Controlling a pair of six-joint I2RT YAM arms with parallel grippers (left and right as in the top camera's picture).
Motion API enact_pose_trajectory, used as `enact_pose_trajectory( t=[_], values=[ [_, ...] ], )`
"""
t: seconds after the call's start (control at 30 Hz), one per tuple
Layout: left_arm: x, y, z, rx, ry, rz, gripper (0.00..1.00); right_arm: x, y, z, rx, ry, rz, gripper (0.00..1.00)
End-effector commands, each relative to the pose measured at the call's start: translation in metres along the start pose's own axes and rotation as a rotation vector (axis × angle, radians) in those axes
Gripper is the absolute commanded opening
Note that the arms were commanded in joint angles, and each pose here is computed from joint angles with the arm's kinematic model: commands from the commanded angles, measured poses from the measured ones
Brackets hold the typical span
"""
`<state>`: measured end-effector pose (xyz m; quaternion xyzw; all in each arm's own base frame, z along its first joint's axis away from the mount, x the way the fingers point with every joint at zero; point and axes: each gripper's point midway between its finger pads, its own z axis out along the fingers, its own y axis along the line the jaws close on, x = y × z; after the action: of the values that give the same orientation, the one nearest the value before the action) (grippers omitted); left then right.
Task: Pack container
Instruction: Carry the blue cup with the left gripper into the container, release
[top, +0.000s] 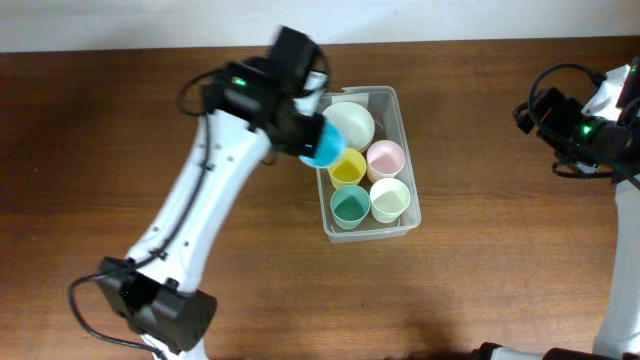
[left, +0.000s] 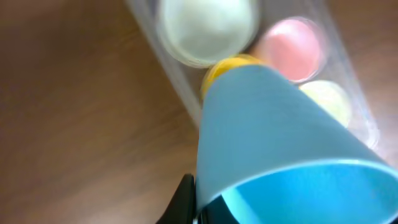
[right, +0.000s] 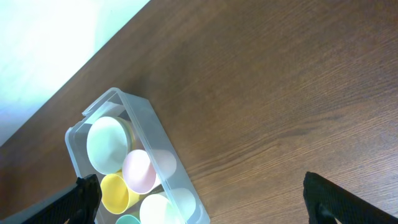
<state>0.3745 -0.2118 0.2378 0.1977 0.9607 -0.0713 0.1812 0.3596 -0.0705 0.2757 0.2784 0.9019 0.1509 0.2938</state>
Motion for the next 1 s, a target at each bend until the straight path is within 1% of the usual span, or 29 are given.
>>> enact_pose_trajectory(
  t=[0.0, 0.1, 0.23, 0.37, 0.5, 0.87, 0.93, 0.97],
  values=[
    [-0.02, -0.036, -0.008, 0.038, -0.102, 0.127, 0.01, -0.003, -0.002, -0.002, 0.008, -0.012, -0.002, 0.99],
    [-0.036, -0.052, -0.005, 0.059, -0.171, 0.152, 0.01, -0.003, -0.002, -0.002, 0.008, -0.012, -0.002, 0.99],
    [-0.05, -0.06, 0.01, 0.073, -0.2, 0.175, 0.01, -0.003, -0.002, -0.002, 0.008, -0.012, -0.002, 0.99],
    [-0.048, -0.064, 0.038, 0.09, -0.15, 0.18, 0.01, -0.003, -0.002, -0.002, 0.008, -0.012, -0.002, 0.99],
    [-0.042, -0.077, 0.063, 0.161, -0.096, 0.216, 0.0, -0.003, -0.002, -0.002, 0.008, -0.012, -0.002, 0.99],
    [-0.033, -0.08, 0.088, 0.161, -0.037, 0.233, 0.02, -0.003, -0.001, -0.003, 0.007, -0.012, -0.002, 0.99],
    [-0.031, -0.08, 0.094, 0.159, -0.023, 0.232, 0.05, -0.003, -0.001, -0.003, 0.008, -0.012, -0.002, 0.99],
    [-0.031, -0.08, 0.097, 0.158, -0.02, 0.232, 0.14, -0.003, -0.002, -0.002, 0.008, -0.012, -0.002, 0.99]
  ],
)
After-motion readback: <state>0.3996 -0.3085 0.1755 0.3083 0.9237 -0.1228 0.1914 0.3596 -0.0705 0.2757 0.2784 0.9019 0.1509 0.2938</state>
